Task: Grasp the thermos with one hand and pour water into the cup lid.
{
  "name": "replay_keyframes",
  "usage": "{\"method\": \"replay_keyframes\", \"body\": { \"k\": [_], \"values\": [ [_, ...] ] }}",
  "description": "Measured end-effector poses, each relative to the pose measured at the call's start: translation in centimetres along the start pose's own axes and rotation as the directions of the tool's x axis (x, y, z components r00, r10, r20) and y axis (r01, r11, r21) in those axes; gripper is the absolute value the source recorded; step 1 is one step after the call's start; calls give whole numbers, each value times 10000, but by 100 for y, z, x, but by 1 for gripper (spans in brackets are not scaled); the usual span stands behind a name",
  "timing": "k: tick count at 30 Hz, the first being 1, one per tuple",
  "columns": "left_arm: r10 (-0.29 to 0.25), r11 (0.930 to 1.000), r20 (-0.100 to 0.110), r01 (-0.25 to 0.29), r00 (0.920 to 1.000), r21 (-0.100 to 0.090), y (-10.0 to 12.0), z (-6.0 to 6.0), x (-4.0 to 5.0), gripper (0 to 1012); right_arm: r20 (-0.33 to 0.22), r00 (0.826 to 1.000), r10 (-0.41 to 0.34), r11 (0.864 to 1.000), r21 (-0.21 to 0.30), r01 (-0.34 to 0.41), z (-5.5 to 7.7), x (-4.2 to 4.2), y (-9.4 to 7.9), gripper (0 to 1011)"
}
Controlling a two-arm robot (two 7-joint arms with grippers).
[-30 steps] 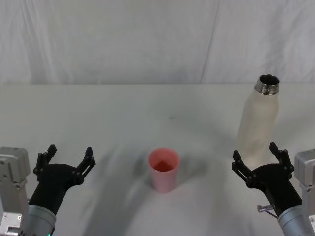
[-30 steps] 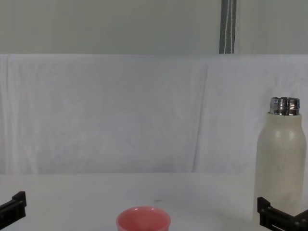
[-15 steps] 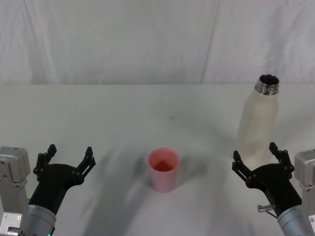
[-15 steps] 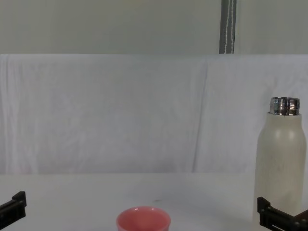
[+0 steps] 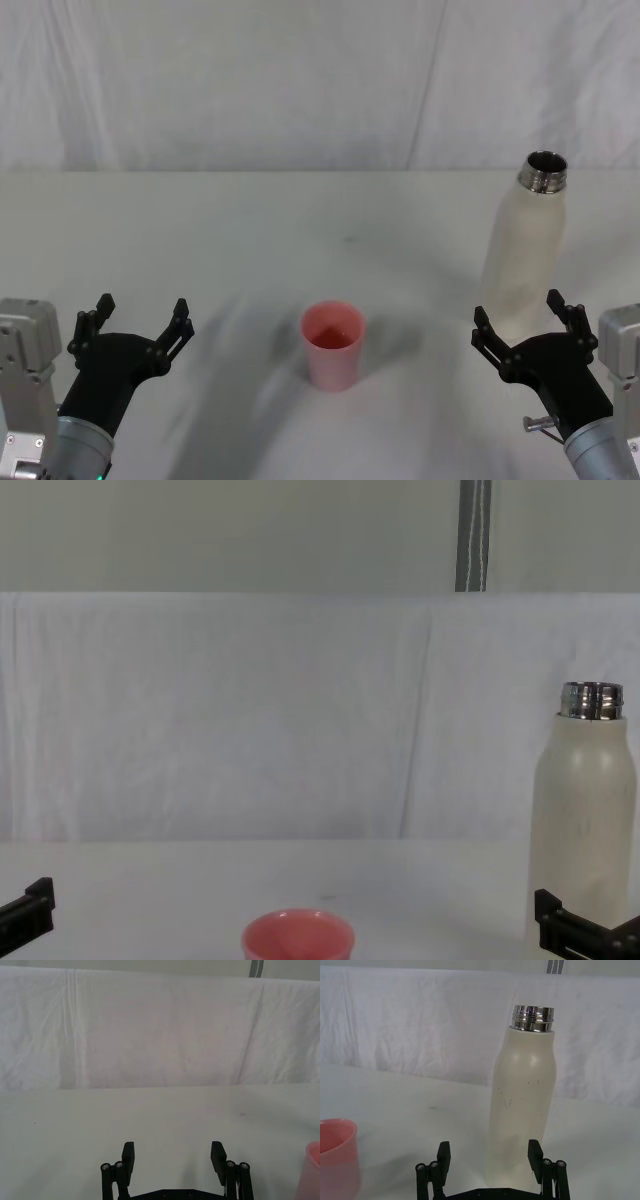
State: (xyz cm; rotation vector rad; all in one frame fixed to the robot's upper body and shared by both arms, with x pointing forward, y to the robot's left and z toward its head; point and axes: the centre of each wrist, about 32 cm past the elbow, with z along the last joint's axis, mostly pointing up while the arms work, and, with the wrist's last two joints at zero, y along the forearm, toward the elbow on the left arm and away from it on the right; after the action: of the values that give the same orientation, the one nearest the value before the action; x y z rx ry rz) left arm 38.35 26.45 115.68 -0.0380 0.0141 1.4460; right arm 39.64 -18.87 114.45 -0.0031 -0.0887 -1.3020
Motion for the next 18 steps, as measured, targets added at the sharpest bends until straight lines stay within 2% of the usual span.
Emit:
{"method": "replay_keyframes", "body": {
  "k": [18],
  "values": [
    [0, 10000, 0, 0, 10000, 0, 0, 0, 0, 1001, 0, 10000, 0, 10000, -1, 0, 0, 0, 0, 1001]
  ]
}}
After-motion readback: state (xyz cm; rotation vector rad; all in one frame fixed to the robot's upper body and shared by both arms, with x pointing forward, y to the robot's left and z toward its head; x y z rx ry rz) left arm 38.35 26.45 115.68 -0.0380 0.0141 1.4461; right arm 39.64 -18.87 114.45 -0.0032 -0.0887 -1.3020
